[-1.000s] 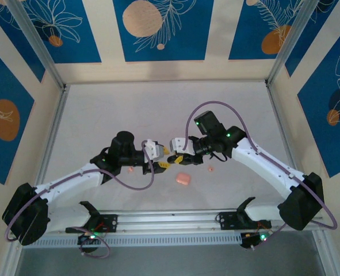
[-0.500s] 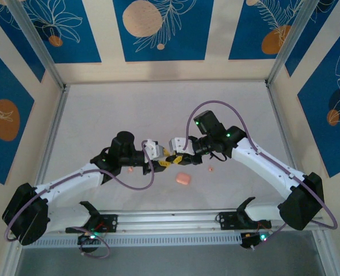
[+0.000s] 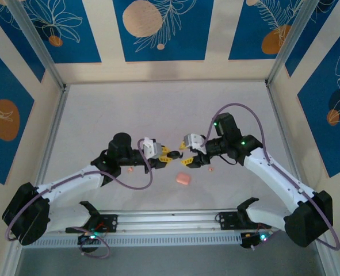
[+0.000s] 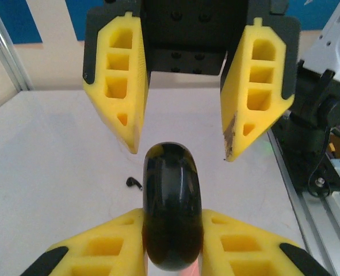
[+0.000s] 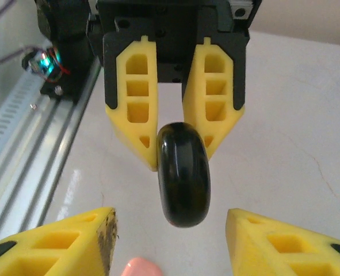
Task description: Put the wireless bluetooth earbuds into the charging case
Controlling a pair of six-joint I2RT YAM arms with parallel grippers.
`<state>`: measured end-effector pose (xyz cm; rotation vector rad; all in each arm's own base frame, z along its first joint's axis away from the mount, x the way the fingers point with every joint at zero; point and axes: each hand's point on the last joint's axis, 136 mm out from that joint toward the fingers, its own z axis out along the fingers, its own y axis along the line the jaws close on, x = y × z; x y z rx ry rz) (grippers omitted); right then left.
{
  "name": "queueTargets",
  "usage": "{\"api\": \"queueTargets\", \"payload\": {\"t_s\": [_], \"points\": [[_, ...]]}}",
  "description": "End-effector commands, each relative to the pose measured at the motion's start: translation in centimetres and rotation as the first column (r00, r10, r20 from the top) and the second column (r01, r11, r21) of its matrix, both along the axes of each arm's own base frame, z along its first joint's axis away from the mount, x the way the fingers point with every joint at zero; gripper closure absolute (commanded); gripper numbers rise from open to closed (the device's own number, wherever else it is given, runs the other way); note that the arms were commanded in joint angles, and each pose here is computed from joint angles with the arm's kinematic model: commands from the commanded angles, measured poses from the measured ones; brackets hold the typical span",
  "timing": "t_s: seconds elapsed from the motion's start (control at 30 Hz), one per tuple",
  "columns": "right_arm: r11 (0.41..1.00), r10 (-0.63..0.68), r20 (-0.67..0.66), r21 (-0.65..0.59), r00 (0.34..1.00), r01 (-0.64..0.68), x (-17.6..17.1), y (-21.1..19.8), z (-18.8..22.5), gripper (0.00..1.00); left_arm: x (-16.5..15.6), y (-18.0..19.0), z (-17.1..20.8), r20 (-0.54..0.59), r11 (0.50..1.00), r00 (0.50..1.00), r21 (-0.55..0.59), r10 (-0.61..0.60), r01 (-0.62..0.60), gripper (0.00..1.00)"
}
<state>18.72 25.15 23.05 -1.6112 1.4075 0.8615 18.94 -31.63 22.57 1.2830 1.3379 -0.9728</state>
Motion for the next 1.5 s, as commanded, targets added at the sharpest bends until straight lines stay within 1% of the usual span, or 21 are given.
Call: {"api": "queueTargets", "payload": {"t_s": [0.0, 0.2, 0.27, 0.4, 0.5, 0.6, 0.67, 0.77, 0.9, 1.0, 1.17, 1.23, 1.3, 1.37, 1.47], "points": [[0.987, 0.092, -0.046, 0.138, 0.995, -0.085, -1.2, 0.3, 2.3, 0.46, -0.7, -0.5, 1.5, 0.006, 0.996, 0.999, -0.074, -0.051, 0.051, 0.76], [0.980, 0.127, -0.075, 0.162, 0.989, -0.114, -1.0, 0.7, 2.9, 0.47, -0.7, -0.7, 1.7, -0.001, 0.993, 0.998, -0.098, -0.060, 0.060, 0.76], [0.977, 0.141, -0.083, 0.173, 0.987, -0.125, -0.9, 0.9, 3.2, 0.49, -0.7, -0.8, 1.7, -0.004, 0.993, 0.998, -0.100, -0.065, 0.064, 0.77], [0.972, 0.162, -0.096, 0.186, 0.982, -0.142, -0.9, 1.1, 3.5, 0.55, -0.7, -0.7, 1.8, -0.004, 0.993, 0.998, -0.101, -0.065, 0.064, 0.77], [0.971, 0.168, -0.097, 0.189, 0.981, -0.148, -0.8, 1.2, 3.5, 0.64, -0.8, -0.7, 1.9, -0.002, 0.993, 0.998, -0.102, -0.065, 0.064, 0.78], [0.971, 0.170, -0.099, 0.185, 0.980, -0.150, -0.8, 1.2, 3.5, 0.69, -0.8, -0.7, 2.0, -0.001, 0.992, 0.998, -0.105, -0.066, 0.065, 0.78], [0.972, 0.170, -0.101, 0.180, 0.980, -0.150, -0.8, 1.2, 3.5, 0.70, -0.8, -0.8, 2.2, 0.002, 0.992, 0.998, -0.110, -0.068, 0.068, 0.78], [0.974, 0.167, -0.106, 0.174, 0.980, -0.147, -0.7, 1.3, 3.4, 0.65, -0.9, -0.8, 2.4, 0.005, 0.991, 0.997, -0.114, -0.072, 0.072, 0.78], [0.974, 0.169, -0.114, 0.171, 0.979, -0.148, -0.7, 1.3, 3.3, 0.65, -0.9, -0.8, 2.6, 0.006, 0.990, 0.997, -0.116, -0.075, 0.076, 0.78], [0.975, 0.167, -0.113, 0.169, 0.979, -0.147, -0.6, 1.4, 3.3, 0.69, -0.9, -0.8, 2.6, 0.006, 0.990, 0.997, -0.117, -0.077, 0.077, 0.77], [0.977, 0.161, -0.109, 0.156, 0.981, -0.144, -0.5, 1.4, 3.2, 0.70, -1.0, -0.8, 2.9, 0.008, 0.990, 0.997, -0.119, -0.081, 0.081, 0.77], [0.978, 0.160, -0.110, 0.152, 0.981, -0.143, -0.4, 1.4, 3.2, 0.74, -1.0, -0.8, 3.0, 0.012, 0.990, 0.997, -0.120, -0.080, 0.081, 0.76], [0.978, 0.159, -0.105, 0.151, 0.982, -0.142, -0.4, 1.4, 3.3, 0.78, -0.9, -0.7, 3.1, 0.016, 0.990, 0.997, -0.119, -0.074, 0.076, 0.72], [0.978, 0.157, -0.099, 0.151, 0.983, -0.142, -0.3, 1.4, 3.4, 0.79, -0.8, -0.6, 2.9, 0.018, 0.992, 0.998, -0.110, -0.062, 0.064, 0.62], [0.978, 0.158, -0.087, 0.153, 0.984, -0.143, -0.4, 1.4, 3.6, 0.79, -0.6, -0.6, 2.2, 0.021, 0.995, 0.999, -0.082, -0.049, 0.051, 0.53]]}}
